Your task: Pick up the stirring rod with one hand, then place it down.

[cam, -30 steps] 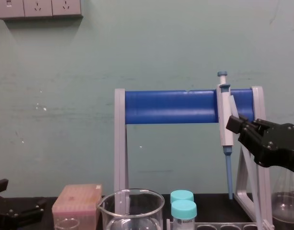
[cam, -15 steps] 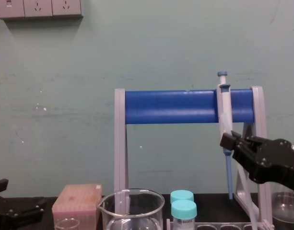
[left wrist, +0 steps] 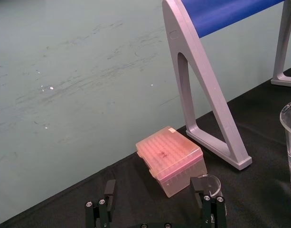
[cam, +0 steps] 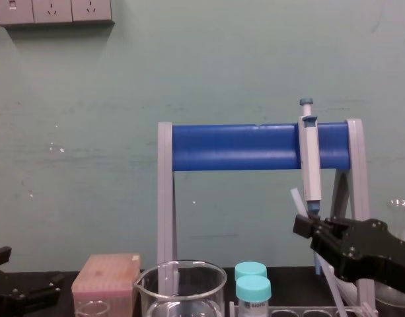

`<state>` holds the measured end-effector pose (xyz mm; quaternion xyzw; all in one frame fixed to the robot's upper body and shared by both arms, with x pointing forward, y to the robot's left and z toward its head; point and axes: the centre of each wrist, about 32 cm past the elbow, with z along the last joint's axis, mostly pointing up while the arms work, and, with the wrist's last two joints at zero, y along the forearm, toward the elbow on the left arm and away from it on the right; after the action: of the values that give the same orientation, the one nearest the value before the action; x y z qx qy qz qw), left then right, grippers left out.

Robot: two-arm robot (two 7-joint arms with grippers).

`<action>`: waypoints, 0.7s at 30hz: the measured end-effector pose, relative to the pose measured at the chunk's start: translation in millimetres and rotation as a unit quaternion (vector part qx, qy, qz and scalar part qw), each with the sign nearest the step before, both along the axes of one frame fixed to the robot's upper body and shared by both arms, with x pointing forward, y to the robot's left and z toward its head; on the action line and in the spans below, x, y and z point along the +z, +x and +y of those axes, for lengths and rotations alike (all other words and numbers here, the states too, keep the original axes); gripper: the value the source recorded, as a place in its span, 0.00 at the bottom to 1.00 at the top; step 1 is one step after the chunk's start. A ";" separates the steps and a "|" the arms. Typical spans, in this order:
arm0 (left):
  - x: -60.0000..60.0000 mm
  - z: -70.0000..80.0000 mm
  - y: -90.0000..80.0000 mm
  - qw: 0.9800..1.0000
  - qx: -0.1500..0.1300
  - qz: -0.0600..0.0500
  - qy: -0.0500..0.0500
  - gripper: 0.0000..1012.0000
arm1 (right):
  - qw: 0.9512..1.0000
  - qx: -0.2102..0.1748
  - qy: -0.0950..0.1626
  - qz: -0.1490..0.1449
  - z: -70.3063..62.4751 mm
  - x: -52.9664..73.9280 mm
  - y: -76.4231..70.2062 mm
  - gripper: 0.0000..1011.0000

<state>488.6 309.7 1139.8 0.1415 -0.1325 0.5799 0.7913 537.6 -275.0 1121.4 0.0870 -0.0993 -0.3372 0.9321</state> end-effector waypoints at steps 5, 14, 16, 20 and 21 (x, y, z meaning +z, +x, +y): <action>0.0 0.0 0.0 1.000 0.000 0.000 0.000 0.99 | 1.000 0.004 -0.008 0.012 -0.6 -1.9 1.1 0.07; 0.0 0.0 0.0 1.000 0.000 0.000 0.000 0.99 | 1.000 0.006 -0.013 0.016 -0.8 -2.1 1.5 0.07; 0.0 0.0 0.0 1.000 0.000 0.000 0.000 0.99 | 1.000 0.006 -0.013 0.016 -0.8 -2.1 1.4 0.07; 0.0 0.0 0.0 1.000 0.000 0.000 0.000 0.99 | 1.000 0.005 -0.012 0.015 -0.7 -2.1 1.4 0.07; 0.0 0.0 0.0 1.000 0.000 0.000 0.000 0.99 | 1.000 0.005 -0.012 0.015 -0.7 -2.1 1.4 0.07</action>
<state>488.6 309.7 1139.8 0.1415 -0.1325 0.5799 0.7913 539.0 -275.8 1119.3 0.0714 -0.0885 -0.3323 0.9363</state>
